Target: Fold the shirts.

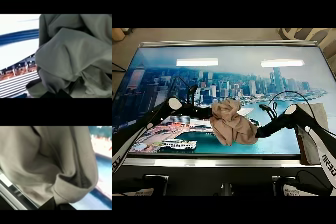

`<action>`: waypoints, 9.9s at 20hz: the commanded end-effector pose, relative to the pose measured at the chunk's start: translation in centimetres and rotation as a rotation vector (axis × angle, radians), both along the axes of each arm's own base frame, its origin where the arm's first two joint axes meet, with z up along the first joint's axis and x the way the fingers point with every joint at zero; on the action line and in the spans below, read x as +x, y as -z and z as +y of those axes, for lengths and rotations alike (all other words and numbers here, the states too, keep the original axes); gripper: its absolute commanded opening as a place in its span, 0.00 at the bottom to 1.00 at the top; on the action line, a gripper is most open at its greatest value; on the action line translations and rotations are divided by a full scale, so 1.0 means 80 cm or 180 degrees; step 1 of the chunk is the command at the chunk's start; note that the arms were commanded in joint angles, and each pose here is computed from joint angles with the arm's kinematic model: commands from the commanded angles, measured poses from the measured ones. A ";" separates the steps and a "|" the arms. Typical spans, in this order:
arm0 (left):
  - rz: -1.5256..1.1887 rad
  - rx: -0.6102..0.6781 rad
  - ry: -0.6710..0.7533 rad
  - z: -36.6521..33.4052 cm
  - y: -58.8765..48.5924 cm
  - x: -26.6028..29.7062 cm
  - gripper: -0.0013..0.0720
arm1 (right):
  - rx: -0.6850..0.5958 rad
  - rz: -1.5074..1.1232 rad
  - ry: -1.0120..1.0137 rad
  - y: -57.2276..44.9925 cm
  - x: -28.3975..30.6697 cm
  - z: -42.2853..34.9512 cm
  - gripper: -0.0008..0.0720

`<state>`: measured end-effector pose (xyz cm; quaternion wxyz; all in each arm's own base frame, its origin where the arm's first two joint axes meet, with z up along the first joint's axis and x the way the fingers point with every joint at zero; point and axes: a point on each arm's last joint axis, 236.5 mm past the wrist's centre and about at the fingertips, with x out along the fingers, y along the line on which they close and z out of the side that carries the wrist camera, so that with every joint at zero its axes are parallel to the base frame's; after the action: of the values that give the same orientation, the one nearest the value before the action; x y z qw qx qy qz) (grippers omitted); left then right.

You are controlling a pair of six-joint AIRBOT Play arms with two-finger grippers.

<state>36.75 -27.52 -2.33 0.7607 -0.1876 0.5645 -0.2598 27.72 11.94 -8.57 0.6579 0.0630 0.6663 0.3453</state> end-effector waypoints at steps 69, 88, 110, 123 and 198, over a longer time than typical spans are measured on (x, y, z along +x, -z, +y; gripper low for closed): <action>-0.4637 -0.0670 -0.0720 0.192 -0.738 -0.118 0.05 | -0.2158 -0.5742 0.2412 -0.808 -0.074 -0.237 0.04; -0.1050 0.0011 -0.0494 0.185 -0.207 -0.032 0.05 | -0.2099 -0.1970 0.0722 -0.345 0.084 -0.224 0.04; 0.1159 0.0271 -0.0547 0.299 0.007 -0.033 0.65 | -0.0672 -0.0961 0.0542 -0.100 0.187 -0.194 0.72; 0.1312 0.0415 -0.0817 0.287 0.100 -0.079 0.85 | -0.0285 -0.0534 -0.0079 -0.017 0.138 -0.085 0.89; 0.1350 0.0163 -0.0750 0.251 0.091 -0.174 0.57 | -0.1064 -0.0080 0.0030 -0.057 0.042 -0.160 0.44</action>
<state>22.25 -6.81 -8.81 0.6395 -0.2762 0.7088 -0.1112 31.90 -0.65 -3.70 0.6726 -0.0437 0.7020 0.2301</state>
